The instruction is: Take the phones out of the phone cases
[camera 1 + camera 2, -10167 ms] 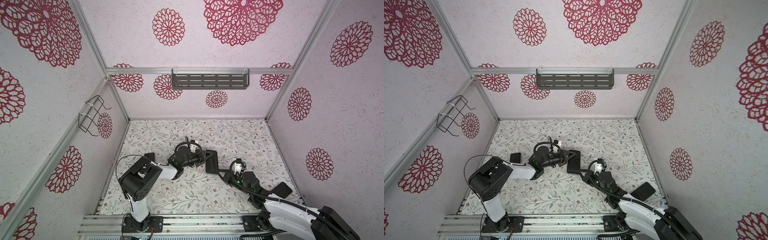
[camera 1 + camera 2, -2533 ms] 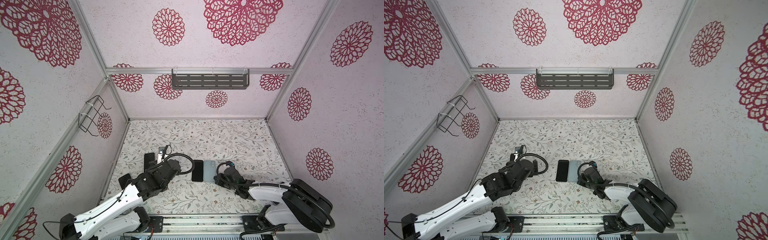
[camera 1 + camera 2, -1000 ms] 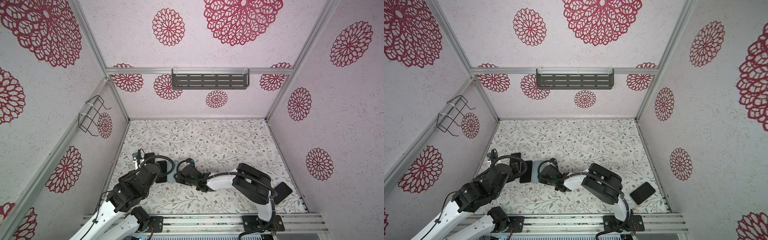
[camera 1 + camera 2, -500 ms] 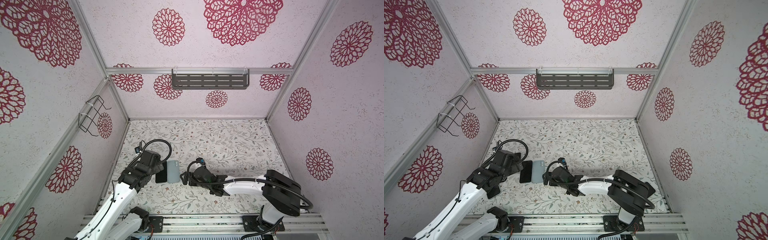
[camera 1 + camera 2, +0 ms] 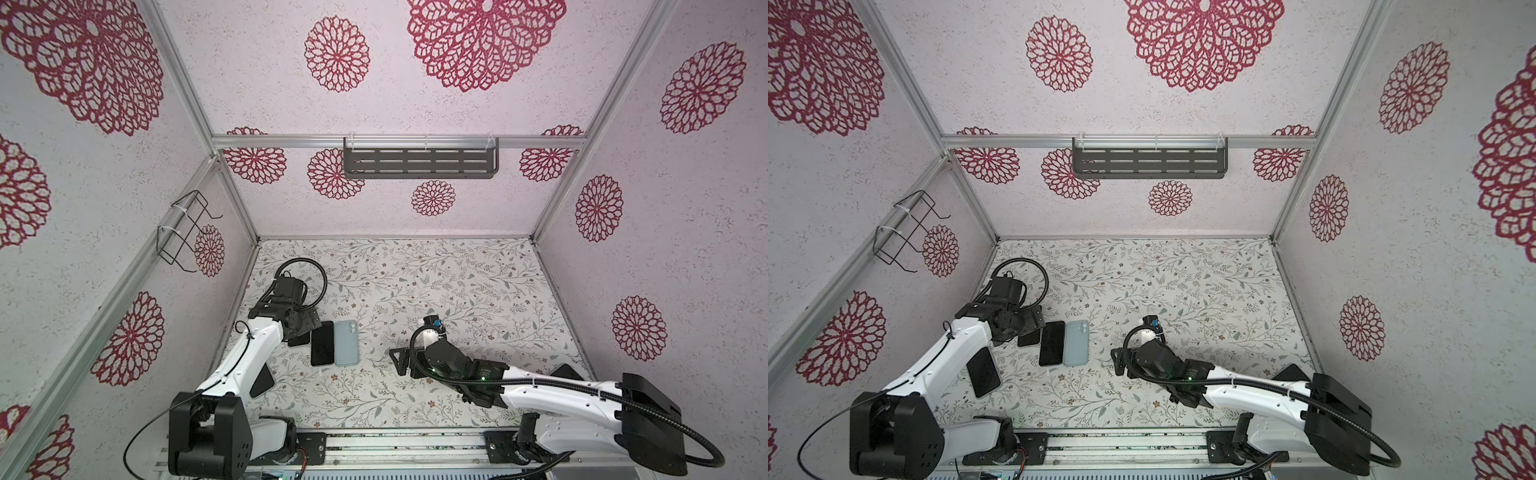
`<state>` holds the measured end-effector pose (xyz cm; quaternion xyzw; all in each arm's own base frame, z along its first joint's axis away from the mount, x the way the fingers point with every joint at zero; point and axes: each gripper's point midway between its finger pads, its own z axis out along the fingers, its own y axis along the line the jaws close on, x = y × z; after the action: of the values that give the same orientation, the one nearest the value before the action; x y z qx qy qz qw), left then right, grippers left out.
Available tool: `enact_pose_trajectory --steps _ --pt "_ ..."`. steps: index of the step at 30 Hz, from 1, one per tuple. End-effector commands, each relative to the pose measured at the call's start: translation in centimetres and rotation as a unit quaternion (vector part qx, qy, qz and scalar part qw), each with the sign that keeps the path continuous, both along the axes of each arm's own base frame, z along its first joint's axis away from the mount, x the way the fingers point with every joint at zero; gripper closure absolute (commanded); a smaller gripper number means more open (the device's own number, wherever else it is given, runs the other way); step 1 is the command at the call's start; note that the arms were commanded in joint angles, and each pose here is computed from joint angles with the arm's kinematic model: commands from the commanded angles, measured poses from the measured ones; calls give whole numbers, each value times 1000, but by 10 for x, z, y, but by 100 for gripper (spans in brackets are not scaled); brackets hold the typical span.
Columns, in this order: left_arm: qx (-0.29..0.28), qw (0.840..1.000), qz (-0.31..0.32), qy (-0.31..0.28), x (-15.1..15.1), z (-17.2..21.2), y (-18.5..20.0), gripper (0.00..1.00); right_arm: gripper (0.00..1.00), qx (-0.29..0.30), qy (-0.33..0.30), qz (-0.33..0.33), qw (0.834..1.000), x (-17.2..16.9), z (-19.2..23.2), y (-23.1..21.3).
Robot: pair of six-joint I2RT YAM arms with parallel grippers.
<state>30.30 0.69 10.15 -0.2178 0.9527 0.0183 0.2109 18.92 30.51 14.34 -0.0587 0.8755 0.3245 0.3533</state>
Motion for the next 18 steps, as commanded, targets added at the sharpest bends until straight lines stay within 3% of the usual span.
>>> enact_pose_trajectory --steps 1,18 --pt "-9 1000 -12 -11 24 -1 5 3 1 -14 -30 1 999 2 10 -9" --pt "-7 998 -2 63 56 -52 27 1 1 -7 -38 -1 999 2 3 -21"
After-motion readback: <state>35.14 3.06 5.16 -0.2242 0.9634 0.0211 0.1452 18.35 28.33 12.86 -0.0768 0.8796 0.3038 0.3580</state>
